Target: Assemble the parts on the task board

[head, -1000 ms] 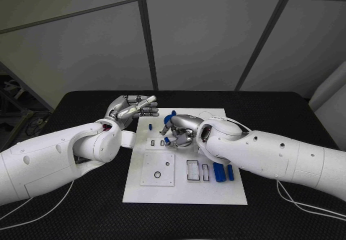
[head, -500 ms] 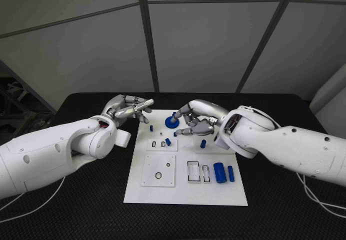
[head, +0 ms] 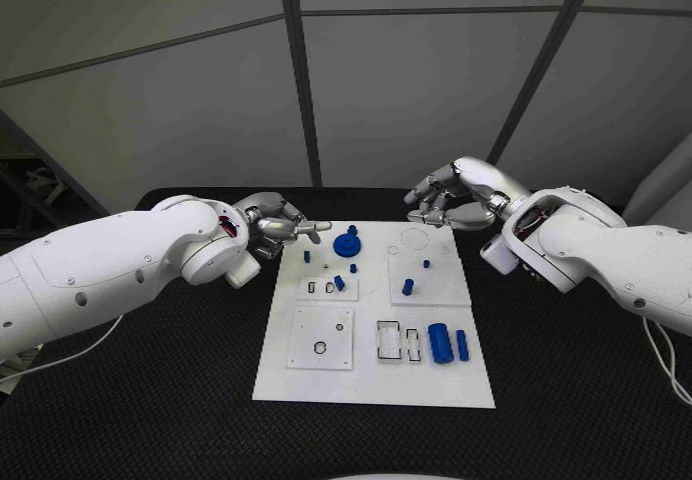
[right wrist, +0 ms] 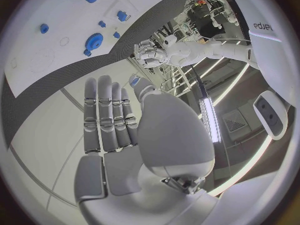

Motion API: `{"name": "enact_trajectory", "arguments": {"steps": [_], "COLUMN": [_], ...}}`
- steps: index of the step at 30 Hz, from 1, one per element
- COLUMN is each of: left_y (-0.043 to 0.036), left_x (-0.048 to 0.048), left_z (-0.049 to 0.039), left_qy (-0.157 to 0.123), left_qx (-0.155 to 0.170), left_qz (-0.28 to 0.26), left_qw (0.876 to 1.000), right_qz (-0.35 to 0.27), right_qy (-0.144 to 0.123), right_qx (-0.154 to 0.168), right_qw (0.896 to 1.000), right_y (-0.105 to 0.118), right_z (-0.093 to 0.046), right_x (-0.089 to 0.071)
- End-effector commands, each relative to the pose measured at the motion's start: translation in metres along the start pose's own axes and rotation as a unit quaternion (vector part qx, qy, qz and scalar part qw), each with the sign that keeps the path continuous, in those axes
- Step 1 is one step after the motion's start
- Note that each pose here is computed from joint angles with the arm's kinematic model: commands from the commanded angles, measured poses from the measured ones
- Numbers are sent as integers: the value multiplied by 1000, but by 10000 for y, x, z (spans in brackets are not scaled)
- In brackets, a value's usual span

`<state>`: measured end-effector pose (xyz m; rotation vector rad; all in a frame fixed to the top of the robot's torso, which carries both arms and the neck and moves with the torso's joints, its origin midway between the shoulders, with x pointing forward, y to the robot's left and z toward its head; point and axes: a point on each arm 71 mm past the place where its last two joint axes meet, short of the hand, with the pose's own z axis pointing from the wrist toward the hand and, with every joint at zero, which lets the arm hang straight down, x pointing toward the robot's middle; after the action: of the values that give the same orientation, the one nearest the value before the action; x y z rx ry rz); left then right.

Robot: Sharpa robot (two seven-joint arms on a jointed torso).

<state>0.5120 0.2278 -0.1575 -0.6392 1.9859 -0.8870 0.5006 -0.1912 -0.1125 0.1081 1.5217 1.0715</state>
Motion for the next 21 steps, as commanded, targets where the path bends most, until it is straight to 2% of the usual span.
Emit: {"name": "enact_trajectory", "arguments": {"steps": [1,7,11,21], "left_y": [52,-29,-61,-134], "left_x": [57,226,306,438], "left_z": [51,189,245,321], "left_qy": [32,57,68,87], "left_qx": [-96,-132,-144,-148], "left_qz": [115,169,188,208], "left_qw": [988,975,969,963], "right_qz": [46,51,53,52], "right_qy": [-28,-38,-43,-54], "right_qx": [7,10,12,18], "right_qw": [999,998,998,997], "right_y": [-34,-73,-88,-120], "right_z": [5,18,24,34], "right_x": [-73,-107,-119,-143]}}
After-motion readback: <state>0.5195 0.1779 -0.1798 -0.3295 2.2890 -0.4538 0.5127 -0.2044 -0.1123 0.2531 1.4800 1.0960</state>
